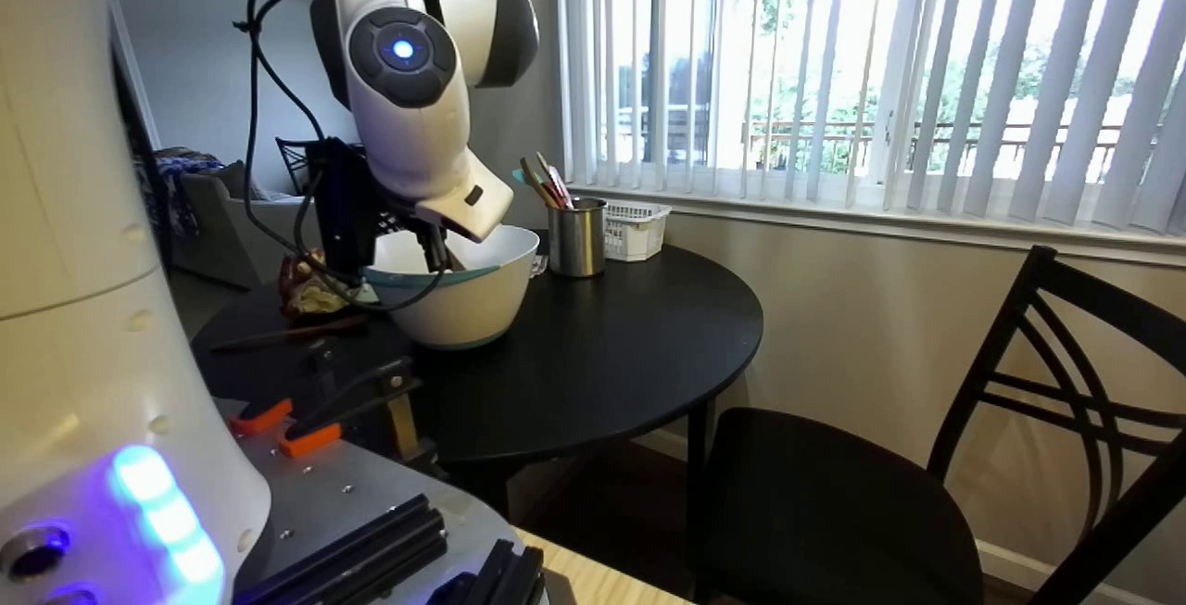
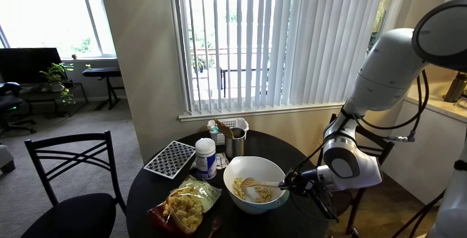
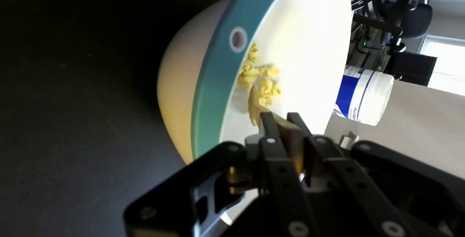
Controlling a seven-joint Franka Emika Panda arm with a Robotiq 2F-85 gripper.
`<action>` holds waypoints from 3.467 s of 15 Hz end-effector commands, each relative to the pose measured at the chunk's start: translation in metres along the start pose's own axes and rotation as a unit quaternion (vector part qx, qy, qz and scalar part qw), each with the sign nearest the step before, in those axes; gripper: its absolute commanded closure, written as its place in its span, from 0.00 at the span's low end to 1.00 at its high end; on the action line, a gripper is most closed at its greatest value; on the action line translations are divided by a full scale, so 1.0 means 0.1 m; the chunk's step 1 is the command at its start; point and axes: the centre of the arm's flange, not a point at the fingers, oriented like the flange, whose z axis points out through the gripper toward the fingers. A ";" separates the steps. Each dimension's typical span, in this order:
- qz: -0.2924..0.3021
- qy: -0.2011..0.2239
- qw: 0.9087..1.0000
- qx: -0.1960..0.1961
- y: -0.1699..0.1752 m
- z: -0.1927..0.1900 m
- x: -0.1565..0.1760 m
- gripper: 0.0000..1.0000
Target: Mix the substance in the white bowl with the wooden spoon in the white bowl
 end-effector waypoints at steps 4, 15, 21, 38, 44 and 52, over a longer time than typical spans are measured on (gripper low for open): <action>-0.043 0.036 0.998 -0.006 -0.24 -0.39 0.08 0.97; -0.174 -0.058 0.981 -0.057 -0.72 -0.50 0.13 0.97; -0.253 -0.095 0.953 -0.140 -0.83 -0.56 0.14 0.97; -0.361 -0.087 0.909 -0.191 -1.04 -0.65 0.21 0.97; -0.360 -0.086 0.914 -0.165 -1.12 -0.67 0.22 0.97; -0.353 -0.105 0.919 -0.140 -1.08 -0.44 0.21 0.89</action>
